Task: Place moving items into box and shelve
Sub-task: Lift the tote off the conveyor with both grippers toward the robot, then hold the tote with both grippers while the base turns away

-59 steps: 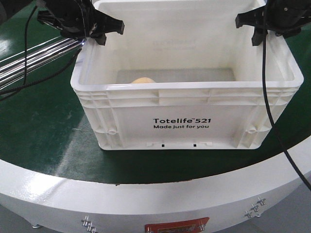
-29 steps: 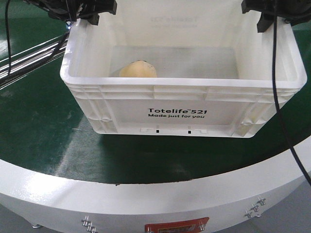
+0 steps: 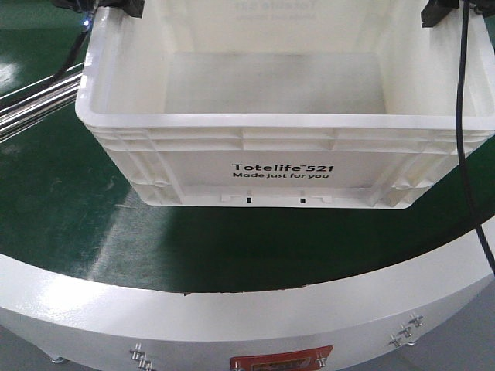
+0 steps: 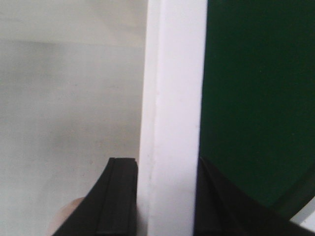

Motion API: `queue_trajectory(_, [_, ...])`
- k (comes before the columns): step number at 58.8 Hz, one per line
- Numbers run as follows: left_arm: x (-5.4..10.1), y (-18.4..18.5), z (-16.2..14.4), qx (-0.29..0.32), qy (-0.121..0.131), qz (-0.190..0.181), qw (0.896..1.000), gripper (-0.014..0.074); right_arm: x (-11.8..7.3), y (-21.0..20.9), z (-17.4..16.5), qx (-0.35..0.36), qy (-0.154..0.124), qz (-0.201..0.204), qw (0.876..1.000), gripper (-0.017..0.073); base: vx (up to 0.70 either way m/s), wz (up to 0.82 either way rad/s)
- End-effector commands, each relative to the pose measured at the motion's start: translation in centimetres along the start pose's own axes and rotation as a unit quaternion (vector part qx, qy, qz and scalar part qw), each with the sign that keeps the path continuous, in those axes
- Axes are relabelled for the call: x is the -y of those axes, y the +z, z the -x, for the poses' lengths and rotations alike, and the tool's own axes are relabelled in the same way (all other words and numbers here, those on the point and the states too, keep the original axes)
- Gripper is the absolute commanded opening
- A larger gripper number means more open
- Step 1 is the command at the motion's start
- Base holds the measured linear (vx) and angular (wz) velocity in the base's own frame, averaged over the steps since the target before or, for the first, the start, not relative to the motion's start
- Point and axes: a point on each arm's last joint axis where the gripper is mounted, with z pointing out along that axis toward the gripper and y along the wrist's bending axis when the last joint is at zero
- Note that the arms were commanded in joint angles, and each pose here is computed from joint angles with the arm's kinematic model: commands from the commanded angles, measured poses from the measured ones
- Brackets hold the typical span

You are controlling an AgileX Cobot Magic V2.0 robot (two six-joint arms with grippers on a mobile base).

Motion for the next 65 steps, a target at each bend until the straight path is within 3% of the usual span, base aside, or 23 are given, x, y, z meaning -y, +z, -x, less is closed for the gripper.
queue_trajectory(1, [-1.65, -4.93, 1.61, 0.099, 0.017, 0.038, 0.994, -0.0001, 1.51, -4.47, 0.20, 0.059, -0.009, -0.046, 0.997, -0.0008, 0.00, 0.00])
queue_trajectory(11, [-2.20, -5.75, 1.56, 0.105, 0.020, 0.061, 0.992, -0.0001, 1.47, -4.47, 0.20, 0.059, -0.008, -0.044, 0.997, -0.0008, 0.00, 0.00])
queue_trajectory(29, [-1.99, -5.85, 1.57, 0.107, 0.000, 0.046, 0.993, -0.0001, 1.88, -4.52, 0.25, 0.061, -0.011, -0.066, 0.996, -0.0006, 0.00, 0.00])
queue_trajectory(65, [-1.94, -5.88, 1.73, 0.116, 0.002, 0.044, 0.992, 0.0000, 1.88, -4.52, 0.25, 0.061, -0.016, -0.067, 0.996, -0.0005, 0.00, 0.00])
